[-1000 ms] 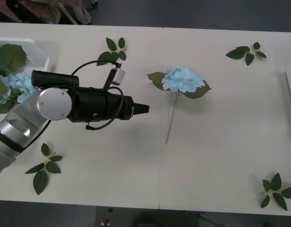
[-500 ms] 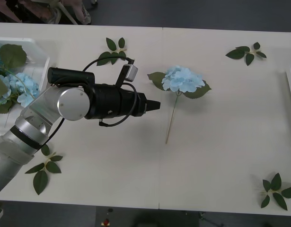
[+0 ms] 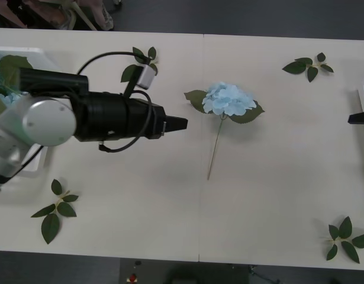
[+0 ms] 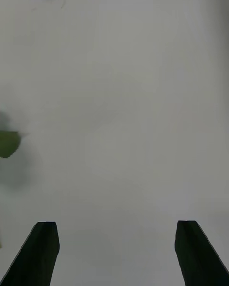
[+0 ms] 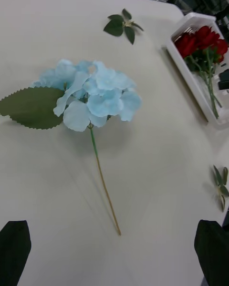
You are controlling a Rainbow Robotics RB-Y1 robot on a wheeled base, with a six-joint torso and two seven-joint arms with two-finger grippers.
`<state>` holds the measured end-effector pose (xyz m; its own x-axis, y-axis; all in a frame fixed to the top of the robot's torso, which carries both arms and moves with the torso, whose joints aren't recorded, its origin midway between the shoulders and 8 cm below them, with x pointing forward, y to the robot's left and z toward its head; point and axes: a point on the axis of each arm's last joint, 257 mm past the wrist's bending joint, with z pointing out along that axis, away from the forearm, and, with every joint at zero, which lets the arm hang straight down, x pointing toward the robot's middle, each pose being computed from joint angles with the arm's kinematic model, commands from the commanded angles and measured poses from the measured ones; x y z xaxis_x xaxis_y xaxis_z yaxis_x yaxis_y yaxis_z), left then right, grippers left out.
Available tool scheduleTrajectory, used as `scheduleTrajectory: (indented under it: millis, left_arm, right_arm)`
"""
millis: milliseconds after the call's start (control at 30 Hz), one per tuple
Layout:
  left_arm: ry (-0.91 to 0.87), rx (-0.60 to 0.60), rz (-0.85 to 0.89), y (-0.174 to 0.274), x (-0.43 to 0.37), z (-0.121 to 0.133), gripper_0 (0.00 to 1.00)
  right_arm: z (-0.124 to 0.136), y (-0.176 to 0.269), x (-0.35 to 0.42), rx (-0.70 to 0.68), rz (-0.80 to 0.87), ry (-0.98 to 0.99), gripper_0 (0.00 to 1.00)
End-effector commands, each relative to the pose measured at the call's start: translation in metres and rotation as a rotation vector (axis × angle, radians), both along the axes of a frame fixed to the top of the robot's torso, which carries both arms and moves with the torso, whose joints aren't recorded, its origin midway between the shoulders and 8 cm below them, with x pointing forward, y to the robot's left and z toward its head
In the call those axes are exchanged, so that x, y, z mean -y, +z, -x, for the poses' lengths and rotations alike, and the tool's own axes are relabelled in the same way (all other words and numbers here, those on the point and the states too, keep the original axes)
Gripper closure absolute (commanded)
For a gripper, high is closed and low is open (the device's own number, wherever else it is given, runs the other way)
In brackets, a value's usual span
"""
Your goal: Put the red flowers into the right box and the blue flowers into the left box
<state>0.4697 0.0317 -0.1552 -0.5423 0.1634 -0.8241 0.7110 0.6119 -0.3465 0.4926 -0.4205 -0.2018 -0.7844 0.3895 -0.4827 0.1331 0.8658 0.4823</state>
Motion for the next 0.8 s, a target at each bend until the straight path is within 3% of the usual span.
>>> scheduleTrajectory:
  millis: [33,333,500,600,800]
  left_arm:
    - [-0.023,0.160,-0.030,0.051,-0.033,0.020,0.00]
    - [-0.070,0.510,-0.078,0.095,-0.052,0.033,0.00]
    - [-0.078,0.564,-0.050,0.107,-0.055,0.035,0.00]
    - [-0.088,0.557,-0.018,0.112,-0.054,0.038,0.00]
    - [-0.099,0.553,0.008,0.113,-0.056,0.037,0.00]
  right_arm:
    - [0.005,0.033,-0.046,-0.024,-0.025,-0.028,0.28]
    - [0.026,0.046,-0.165,-0.029,-0.074,-0.056,0.28]
    - [0.027,0.040,-0.200,-0.009,-0.040,-0.071,0.28]
    - [0.024,0.034,-0.220,0.018,0.075,-0.079,0.28]
    - [-0.001,0.019,-0.270,0.055,0.151,-0.111,0.28]
